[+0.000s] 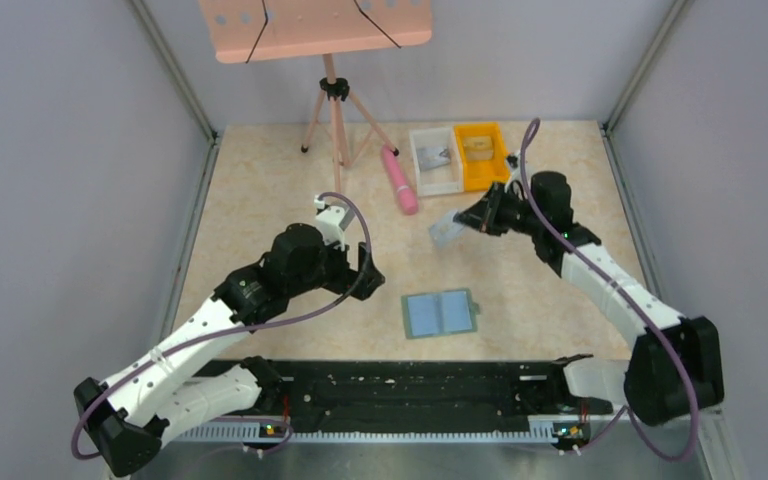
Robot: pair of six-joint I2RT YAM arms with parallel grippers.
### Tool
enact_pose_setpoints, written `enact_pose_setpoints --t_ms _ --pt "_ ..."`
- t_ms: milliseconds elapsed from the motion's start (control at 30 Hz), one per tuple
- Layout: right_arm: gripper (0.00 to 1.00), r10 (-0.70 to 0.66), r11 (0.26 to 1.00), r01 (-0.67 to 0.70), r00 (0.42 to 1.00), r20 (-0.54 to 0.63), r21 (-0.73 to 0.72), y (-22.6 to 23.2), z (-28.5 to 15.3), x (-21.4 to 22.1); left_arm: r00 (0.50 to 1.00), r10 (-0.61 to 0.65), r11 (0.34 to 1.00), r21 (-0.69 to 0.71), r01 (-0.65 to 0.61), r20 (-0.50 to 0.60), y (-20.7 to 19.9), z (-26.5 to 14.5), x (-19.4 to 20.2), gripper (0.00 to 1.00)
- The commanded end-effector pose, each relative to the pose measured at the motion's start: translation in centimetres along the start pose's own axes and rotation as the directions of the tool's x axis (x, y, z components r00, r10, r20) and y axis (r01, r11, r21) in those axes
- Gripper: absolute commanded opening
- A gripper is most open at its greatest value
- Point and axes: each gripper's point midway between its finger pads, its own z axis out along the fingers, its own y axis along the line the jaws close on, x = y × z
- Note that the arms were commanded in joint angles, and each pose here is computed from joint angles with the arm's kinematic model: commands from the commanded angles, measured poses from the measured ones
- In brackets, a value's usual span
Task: Take the credit cards out of the card holder
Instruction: Place the credit card in the storage box.
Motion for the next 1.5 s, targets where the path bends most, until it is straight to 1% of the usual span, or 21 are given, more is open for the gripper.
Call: enact_pose_setpoints --t_ms 0,133,200,333,433,567,700,767,867,933,1033,1167,1333,1467 --pt "0.0 -0.08 0.991 0.06 0.982 0.172 0.119 -1.7 2.1 -9.1 0.995 0.103 0.978 -0.184 -0.099 0.009 3.2 -1.4 -1.2 0.99" --pt "0.0 -0.098 0.979 0.054 0.97 0.224 0.196 -4.8 4.7 -14.6 0.987 0.157 0.967 -0.195 -0.161 -0.039 3.8 -2.0 -0.4 0.99" --pt "0.0 -0.112 0.971 0.059 0.968 0.223 0.232 -6.9 6.5 -16.4 0.982 0.181 0.958 -0.217 -0.188 -0.051 4.4 -2.3 0.1 0.99" --pt "0.0 -0.142 0.952 0.065 0.959 0.244 0.3 -9.8 8.8 -19.1 0.985 0.173 0.953 -0.256 -0.164 0.013 5.1 -3.0 -0.3 0.99" --pt "0.0 -0.13 0.956 0.051 0.957 0.258 0.29 -10.9 10.9 -20.4 0.983 0.173 0.94 -0.308 -0.146 0.059 5.9 -3.8 -1.0 0.99" --pt "0.0 -0.1 0.971 0.04 0.964 0.247 0.235 -11.7 13.8 -21.3 0.979 0.176 0.939 -0.316 -0.136 0.102 6.0 -4.5 -1.6 0.99" --pt "0.0 -0.072 0.979 0.023 0.968 0.239 0.202 -12.9 16.0 -21.4 0.974 0.183 0.937 -0.323 -0.131 0.134 6.1 -5.0 -1.9 0.99" --pt "0.0 -0.065 0.976 0.01 0.967 0.247 0.215 -13.9 16.7 -21.5 0.971 0.186 0.936 -0.326 -0.13 0.147 6.1 -5.1 -2.1 0.99" --pt "0.0 -0.03 0.965 -0.027 0.976 0.214 0.261 -15.9 17.8 -20.9 0.969 0.191 0.933 -0.335 -0.129 0.159 6.2 -5.3 -2.4 0.99" --pt "0.0 -0.017 0.966 -0.034 0.981 0.191 0.257 -16.1 18.2 -20.5 0.968 0.192 0.934 -0.332 -0.131 0.16 6.2 -5.2 -2.4 0.99" --pt "0.0 -0.029 0.968 -0.017 0.983 0.179 0.252 -15.9 18.4 -19.8 0.969 0.195 0.933 -0.333 -0.135 0.153 6.2 -5.1 -2.4 0.99" --pt "0.0 -0.092 0.964 0.043 0.98 0.179 0.263 -15.4 18.4 -20.0 0.969 0.197 0.932 -0.337 -0.138 0.149 6.3 -5.0 -2.4 0.99" --pt "0.0 -0.113 0.933 0.068 0.988 0.108 0.354 -16.3 17.5 -18.6 0.97 0.196 0.929 -0.345 -0.136 0.147 6.5 -5.0 -2.3 0.99" --pt "0.0 -0.098 0.926 0.063 0.992 0.075 0.373 -16.6 17.6 -17.5 0.969 0.195 0.93 -0.343 -0.135 0.148 6.4 -4.9 -2.3 0.99"
